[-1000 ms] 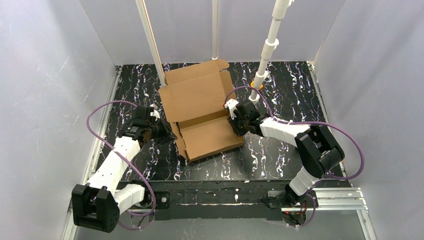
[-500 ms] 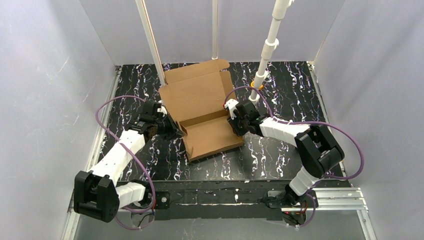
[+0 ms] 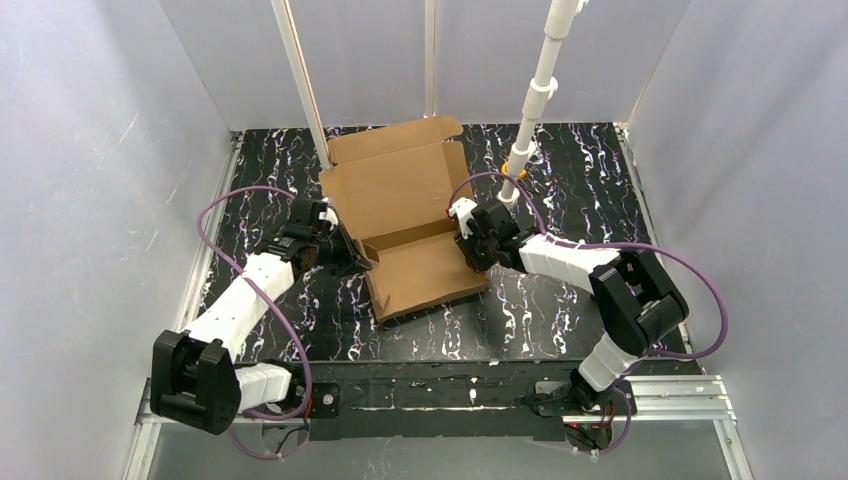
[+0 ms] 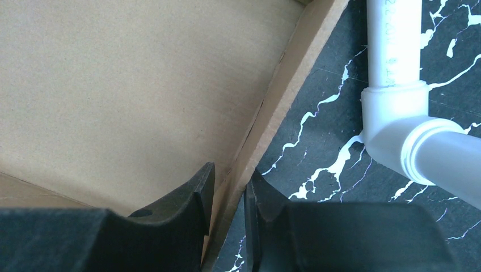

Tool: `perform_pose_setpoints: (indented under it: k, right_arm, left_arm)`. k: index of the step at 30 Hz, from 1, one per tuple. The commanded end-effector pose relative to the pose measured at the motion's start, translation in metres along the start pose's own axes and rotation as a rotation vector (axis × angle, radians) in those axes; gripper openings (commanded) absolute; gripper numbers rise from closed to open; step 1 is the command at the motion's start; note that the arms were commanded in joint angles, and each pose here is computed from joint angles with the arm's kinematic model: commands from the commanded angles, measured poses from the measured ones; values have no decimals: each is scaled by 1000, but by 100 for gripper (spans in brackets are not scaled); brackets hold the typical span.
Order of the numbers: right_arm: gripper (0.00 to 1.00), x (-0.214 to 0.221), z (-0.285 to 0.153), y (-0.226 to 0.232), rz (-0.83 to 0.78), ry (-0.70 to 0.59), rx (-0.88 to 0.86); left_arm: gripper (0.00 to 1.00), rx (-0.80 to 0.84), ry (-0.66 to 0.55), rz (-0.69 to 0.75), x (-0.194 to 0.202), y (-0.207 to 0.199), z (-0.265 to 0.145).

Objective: Fold the paper box

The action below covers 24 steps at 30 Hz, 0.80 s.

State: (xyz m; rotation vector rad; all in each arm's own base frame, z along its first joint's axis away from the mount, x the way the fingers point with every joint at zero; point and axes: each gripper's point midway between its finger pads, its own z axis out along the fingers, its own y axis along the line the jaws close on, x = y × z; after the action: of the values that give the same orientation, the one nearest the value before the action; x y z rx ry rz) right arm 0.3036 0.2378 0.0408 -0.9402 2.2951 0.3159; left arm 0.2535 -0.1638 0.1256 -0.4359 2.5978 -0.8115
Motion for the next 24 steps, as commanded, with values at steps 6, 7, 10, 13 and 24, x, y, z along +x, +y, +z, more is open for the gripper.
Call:
perform_pose_setpoints:
  k: [6,7,10,13,24]
  right_arm:
    - [33,-8,5,11,9,-2,-54]
    - [33,-7,5,11,8,0,-55]
    - [34,-7,5,12,4,1,-59]
    - [35,-7,5,12,1,-1,-59]
    - [35,-7,5,14,-4,2,-66]
  left_arm:
    - [1,-139,-20,51,3,20,-21]
    - [2,-146,-13,48,5,22,-22]
    - [3,-144,5,48,9,23,-21]
    - [6,-147,10,66,8,20,-25]
    - [33,-114,36,108,13,13,-24]
